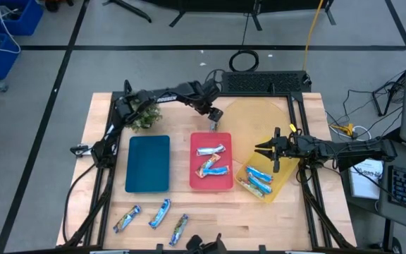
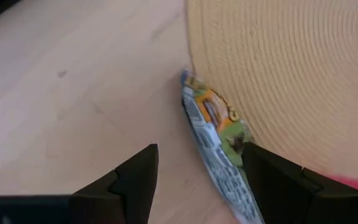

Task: Pick and place Granola Bars by type
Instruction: Put the yellow granola bar into the red bin

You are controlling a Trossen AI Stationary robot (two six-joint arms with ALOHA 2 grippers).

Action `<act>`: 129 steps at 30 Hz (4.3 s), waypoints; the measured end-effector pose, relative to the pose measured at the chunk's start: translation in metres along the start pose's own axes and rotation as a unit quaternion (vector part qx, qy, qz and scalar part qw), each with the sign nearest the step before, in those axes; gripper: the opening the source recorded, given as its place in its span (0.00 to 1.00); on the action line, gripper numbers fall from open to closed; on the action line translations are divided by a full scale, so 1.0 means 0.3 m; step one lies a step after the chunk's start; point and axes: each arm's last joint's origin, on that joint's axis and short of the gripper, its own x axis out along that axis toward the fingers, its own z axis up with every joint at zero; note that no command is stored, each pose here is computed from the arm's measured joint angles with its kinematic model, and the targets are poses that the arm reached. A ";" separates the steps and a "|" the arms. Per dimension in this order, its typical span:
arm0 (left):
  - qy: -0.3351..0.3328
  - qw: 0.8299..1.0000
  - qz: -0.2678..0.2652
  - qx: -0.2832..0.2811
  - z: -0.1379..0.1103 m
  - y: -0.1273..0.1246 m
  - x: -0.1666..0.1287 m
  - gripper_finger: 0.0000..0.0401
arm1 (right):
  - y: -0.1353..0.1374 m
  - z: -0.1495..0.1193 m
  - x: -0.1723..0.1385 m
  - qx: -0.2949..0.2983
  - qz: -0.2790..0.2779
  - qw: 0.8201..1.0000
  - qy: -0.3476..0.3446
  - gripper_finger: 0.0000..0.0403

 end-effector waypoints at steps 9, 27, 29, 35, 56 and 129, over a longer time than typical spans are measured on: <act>0.017 0.997 0.014 0.076 -0.021 -0.034 -0.005 0.60 | 0.000 0.000 0.000 0.000 0.000 1.000 0.000 0.18; -0.031 0.964 -0.074 0.255 0.000 -0.102 -0.117 0.15 | 0.001 0.004 0.000 0.017 0.001 1.000 -0.007 0.18; -0.081 0.940 -0.134 0.302 0.013 -0.160 -0.223 0.04 | 0.002 0.022 -0.001 0.011 0.004 0.999 -0.034 0.18; -0.185 0.856 -0.213 0.433 -0.066 -0.297 -0.527 0.01 | 0.008 0.132 -0.028 0.000 0.012 0.978 -0.208 0.18; -0.366 0.811 -0.268 0.369 -0.685 0.043 -0.494 0.00 | -0.355 0.721 0.382 0.039 -0.200 0.954 0.218 0.18; -0.421 0.750 -0.282 0.425 -0.932 0.100 -0.462 0.03 | -0.389 0.577 0.838 0.095 -0.010 0.929 0.358 0.05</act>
